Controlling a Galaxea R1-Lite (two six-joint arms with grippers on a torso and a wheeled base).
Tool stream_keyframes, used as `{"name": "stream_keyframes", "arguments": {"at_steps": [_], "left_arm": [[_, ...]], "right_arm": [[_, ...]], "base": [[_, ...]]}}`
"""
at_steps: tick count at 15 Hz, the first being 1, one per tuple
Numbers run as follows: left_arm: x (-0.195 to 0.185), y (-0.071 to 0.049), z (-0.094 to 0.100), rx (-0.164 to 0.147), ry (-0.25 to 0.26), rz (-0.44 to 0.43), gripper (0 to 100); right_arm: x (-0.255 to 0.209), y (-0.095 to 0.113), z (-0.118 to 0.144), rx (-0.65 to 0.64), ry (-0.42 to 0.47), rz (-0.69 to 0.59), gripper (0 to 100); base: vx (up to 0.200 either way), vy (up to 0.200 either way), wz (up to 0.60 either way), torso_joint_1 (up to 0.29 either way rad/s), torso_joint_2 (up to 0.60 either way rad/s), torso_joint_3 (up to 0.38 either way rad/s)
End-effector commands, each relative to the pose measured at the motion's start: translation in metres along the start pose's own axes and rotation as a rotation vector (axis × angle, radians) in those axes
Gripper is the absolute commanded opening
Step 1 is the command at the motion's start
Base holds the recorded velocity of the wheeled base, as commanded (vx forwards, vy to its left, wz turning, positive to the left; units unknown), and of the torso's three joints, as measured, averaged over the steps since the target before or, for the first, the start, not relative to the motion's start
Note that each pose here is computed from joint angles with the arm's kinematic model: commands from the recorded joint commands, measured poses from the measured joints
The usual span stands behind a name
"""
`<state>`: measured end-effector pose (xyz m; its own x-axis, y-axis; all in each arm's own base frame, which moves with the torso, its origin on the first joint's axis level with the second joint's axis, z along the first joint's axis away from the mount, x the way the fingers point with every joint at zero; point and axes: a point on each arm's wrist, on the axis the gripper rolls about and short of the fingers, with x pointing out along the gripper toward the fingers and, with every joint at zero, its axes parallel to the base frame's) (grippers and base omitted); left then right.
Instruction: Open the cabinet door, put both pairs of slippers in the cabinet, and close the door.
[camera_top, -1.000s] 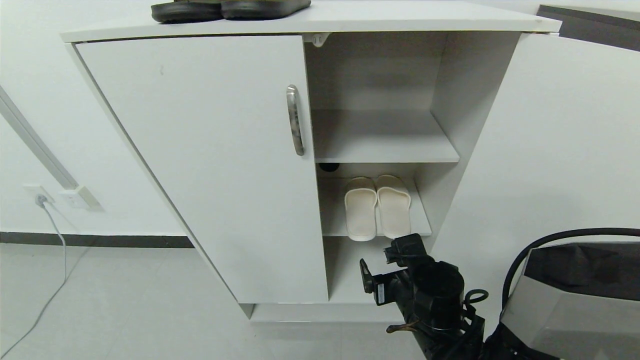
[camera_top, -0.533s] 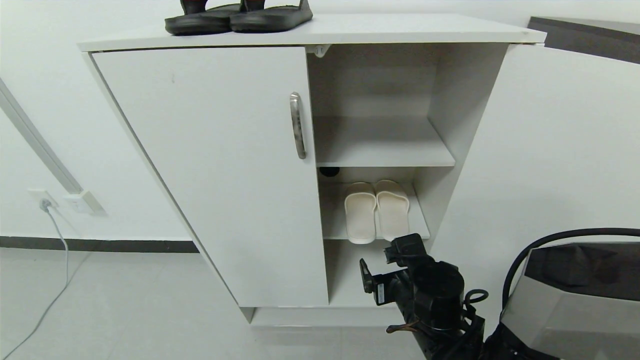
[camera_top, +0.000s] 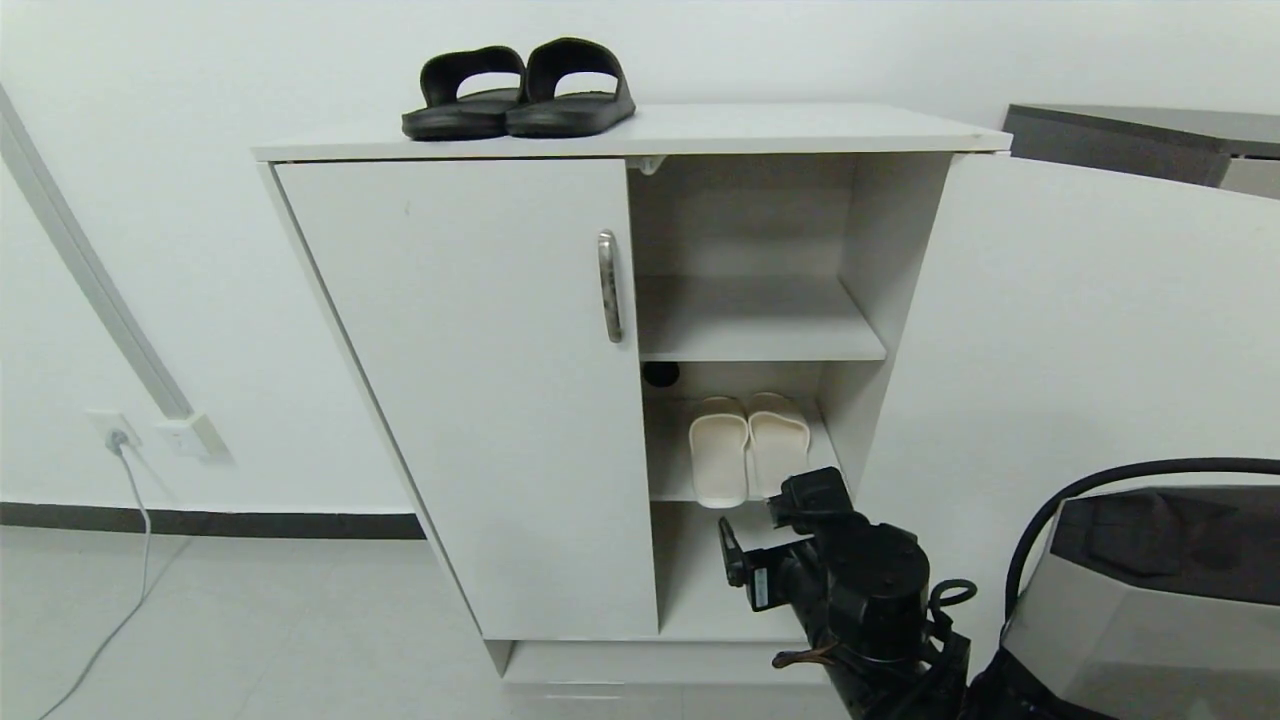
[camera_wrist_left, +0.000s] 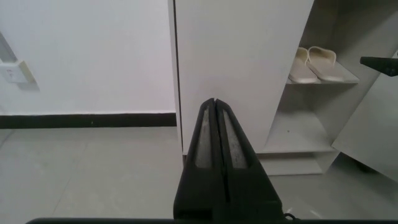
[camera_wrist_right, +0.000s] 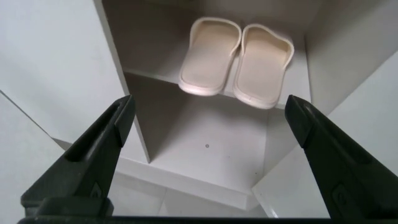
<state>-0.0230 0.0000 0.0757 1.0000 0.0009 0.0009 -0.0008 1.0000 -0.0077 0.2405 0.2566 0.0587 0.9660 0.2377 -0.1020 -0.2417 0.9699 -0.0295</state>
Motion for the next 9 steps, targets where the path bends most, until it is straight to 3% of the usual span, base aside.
{"name": "stream_keyframes", "arguments": {"at_steps": [1,9], "left_arm": [[0.0001,0.0001,-0.0002,0.0,0.002,-0.001,0],[0.0001,0.0,-0.0002,0.0,0.002,-0.001,0]], "right_arm": [[0.0004,-0.0003,-0.0007,0.0,0.002,-0.001,100],[0.001,-0.0019,-0.0012,0.004,-0.003,-0.005,100]], "base": [[0.0,0.0,0.0,0.0,0.0,0.0],[0.0,0.0,0.0,0.002,0.0,0.014]]}}
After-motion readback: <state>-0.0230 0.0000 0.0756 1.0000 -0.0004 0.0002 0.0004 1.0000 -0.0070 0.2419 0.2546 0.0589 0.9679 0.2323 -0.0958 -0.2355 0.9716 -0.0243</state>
